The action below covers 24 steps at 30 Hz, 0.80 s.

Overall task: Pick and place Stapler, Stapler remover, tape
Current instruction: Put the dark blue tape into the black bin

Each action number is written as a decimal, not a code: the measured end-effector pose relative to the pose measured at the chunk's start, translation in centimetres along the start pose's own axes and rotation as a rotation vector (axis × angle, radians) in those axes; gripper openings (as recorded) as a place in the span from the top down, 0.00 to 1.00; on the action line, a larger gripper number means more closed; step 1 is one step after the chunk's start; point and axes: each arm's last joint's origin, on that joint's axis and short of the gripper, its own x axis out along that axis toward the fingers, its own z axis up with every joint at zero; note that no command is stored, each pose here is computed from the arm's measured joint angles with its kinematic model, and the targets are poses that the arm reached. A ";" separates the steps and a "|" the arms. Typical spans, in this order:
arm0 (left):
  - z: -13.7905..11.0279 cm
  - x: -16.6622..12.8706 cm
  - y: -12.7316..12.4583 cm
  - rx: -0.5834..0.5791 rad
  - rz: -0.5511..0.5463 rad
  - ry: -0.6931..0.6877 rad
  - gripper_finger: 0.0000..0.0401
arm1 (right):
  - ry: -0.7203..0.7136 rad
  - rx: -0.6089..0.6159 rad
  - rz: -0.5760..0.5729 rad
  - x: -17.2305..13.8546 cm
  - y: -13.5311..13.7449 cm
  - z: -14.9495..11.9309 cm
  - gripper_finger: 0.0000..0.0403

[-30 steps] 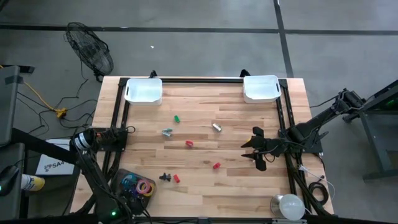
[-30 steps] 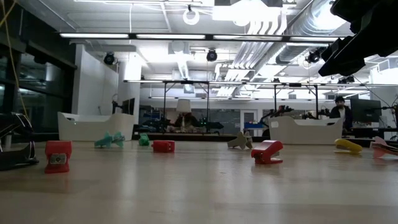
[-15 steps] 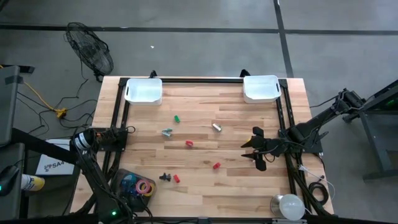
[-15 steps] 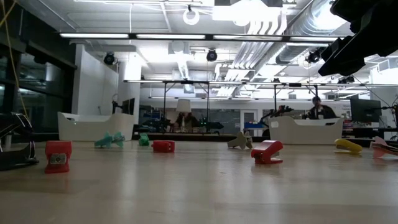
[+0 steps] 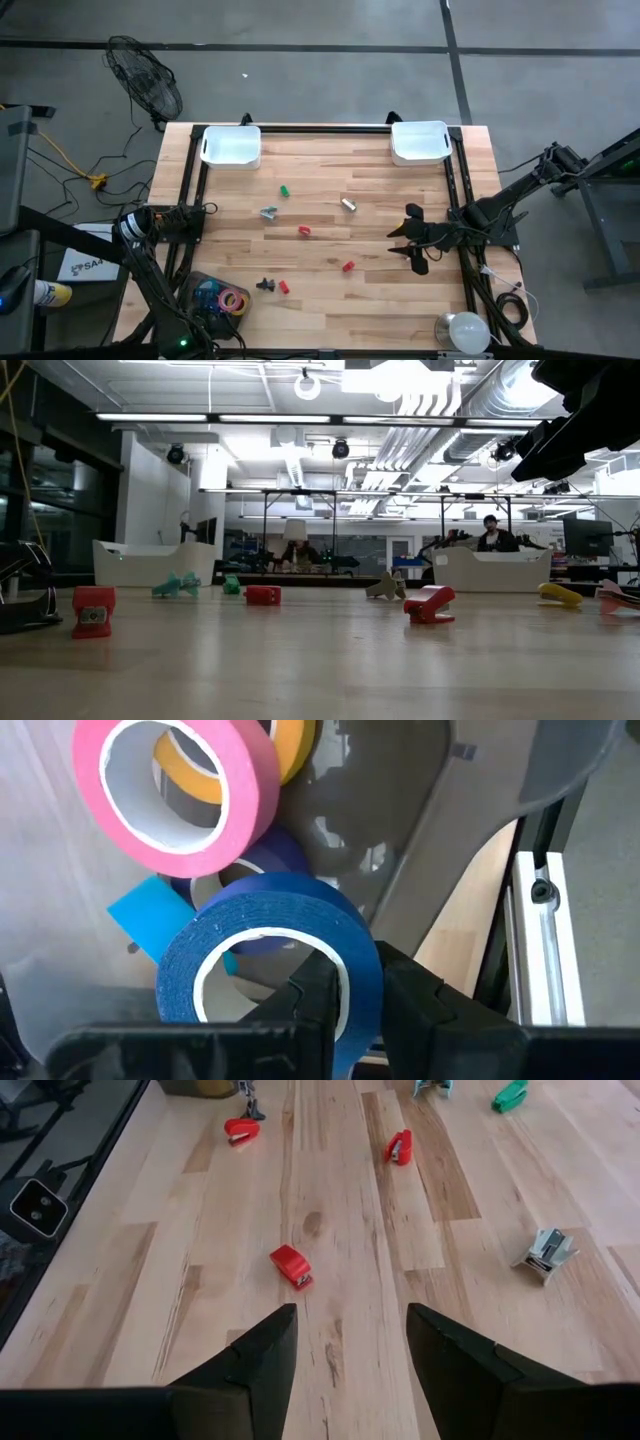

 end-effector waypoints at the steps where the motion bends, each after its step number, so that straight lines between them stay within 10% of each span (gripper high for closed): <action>1: 0.0 0.0 0.0 -0.003 0.000 0.000 0.88 | -0.001 -0.008 0.000 0.0 0.0 0.0 0.55; 16: 0.4 -0.2 -0.2 -0.212 -0.044 -0.028 0.88 | -0.042 -0.067 0.016 0.0 0.2 0.4 0.55; 24: 0.7 -0.2 -0.5 -0.552 -0.077 -0.068 0.88 | -0.048 -0.030 0.029 0.0 0.2 0.5 0.55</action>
